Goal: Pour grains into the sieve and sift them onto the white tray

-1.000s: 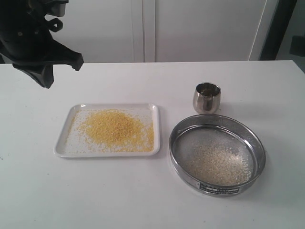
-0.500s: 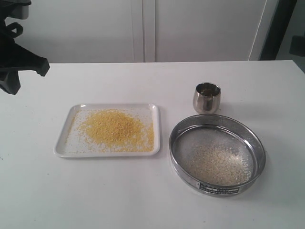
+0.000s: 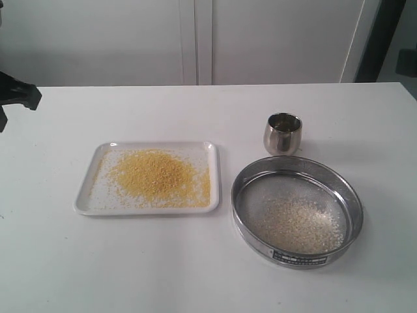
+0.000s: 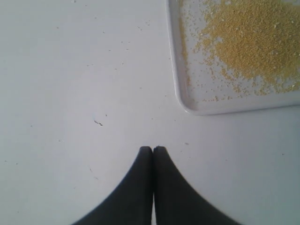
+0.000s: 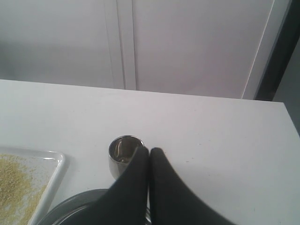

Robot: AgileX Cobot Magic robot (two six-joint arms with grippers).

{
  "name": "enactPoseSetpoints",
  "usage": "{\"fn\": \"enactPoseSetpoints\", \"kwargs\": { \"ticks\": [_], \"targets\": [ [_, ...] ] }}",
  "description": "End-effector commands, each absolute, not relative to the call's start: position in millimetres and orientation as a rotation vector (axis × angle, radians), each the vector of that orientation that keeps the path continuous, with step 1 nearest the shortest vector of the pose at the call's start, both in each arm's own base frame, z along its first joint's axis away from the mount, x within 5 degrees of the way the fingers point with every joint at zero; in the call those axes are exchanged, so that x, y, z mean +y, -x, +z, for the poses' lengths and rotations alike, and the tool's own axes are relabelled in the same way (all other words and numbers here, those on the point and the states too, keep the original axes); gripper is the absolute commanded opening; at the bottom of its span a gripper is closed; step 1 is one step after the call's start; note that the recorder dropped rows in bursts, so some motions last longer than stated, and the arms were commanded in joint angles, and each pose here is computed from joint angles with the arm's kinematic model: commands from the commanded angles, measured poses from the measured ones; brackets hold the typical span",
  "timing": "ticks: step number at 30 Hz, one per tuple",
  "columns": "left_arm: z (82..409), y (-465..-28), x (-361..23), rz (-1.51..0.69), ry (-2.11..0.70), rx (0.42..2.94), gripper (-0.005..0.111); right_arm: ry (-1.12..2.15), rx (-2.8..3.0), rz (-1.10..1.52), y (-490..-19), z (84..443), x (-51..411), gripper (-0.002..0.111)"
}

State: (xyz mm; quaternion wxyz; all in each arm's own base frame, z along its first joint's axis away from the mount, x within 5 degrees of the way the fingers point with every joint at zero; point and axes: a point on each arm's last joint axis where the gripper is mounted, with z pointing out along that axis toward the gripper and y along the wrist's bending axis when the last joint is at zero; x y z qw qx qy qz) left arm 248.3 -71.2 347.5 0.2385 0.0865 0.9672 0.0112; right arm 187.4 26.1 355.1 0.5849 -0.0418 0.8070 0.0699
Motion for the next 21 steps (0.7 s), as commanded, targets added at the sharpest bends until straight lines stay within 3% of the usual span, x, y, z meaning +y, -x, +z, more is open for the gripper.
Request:
{"fn": "enactPoseSetpoints", "kwargs": {
  "ticks": [1, 21],
  "targets": [
    [347, -240, -68, 0.011, -0.221, 2.627, 0.0, 0.094, 1.875, 0.159, -186, 356, 25, 0.0],
    [333, -196, -22, -0.004, 0.0, 2.533, 0.0, 0.094, 1.875, 0.159, -186, 356, 25, 0.0]
  ]
}}
